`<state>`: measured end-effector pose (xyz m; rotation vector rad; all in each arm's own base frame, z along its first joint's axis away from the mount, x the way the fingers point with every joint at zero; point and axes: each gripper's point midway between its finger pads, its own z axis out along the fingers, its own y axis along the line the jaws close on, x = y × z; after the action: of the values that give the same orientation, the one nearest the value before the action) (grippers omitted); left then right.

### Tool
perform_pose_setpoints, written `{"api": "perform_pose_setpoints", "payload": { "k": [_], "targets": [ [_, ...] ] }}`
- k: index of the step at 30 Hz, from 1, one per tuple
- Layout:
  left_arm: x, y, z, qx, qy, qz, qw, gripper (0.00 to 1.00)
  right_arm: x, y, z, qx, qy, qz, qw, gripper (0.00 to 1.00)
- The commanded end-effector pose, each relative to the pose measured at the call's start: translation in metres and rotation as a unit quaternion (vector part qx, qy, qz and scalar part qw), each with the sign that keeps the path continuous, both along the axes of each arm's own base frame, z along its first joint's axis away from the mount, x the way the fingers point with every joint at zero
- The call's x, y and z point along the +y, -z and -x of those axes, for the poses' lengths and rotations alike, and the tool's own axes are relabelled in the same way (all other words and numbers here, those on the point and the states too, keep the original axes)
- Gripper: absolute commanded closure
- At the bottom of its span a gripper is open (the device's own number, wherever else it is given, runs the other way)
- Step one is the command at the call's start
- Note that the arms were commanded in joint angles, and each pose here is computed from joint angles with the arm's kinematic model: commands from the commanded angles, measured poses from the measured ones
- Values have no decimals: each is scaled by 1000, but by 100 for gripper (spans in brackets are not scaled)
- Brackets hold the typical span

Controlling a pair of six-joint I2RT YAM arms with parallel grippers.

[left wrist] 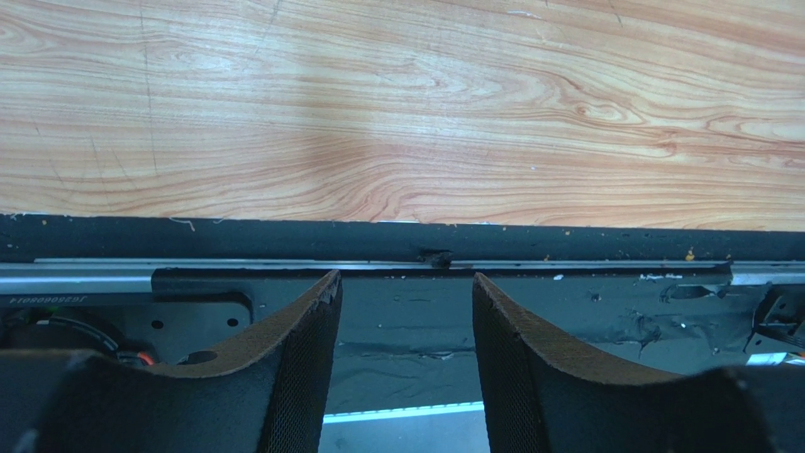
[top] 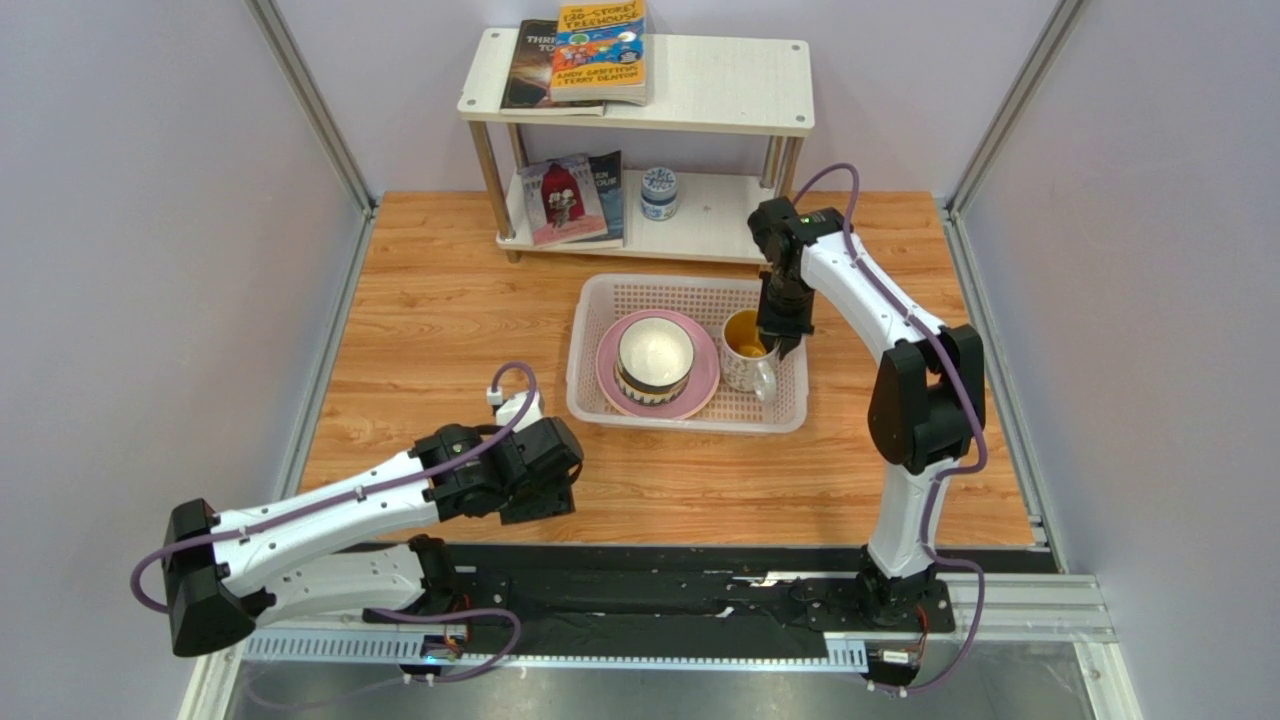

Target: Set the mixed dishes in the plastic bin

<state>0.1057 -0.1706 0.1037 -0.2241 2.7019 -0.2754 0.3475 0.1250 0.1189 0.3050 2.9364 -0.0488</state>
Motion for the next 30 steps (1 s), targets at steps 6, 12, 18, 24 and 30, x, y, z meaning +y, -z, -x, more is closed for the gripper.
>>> {"api": "perform_pose_setpoints", "payload": {
  "k": [6,12,18,24,30],
  "targets": [
    [4,-4,-1,-7,-10,3,1000,41,7,-4,-7,-16,5,-19,1000,77],
    [5,-7,-3,-12,-16,4,1000,41,12,-27,3,-39,12,-52,998,39],
    [3,-8,-4,-13,-17,4,1000,40,9,-76,11,-80,10,-68,994,37],
    [1,-29,-8,-31,-22,29,999,38,-2,-134,30,-141,2,-89,986,36],
    [-8,-102,-23,-113,6,105,988,33,-32,-135,47,-219,13,-97,971,33]
  ]
}}
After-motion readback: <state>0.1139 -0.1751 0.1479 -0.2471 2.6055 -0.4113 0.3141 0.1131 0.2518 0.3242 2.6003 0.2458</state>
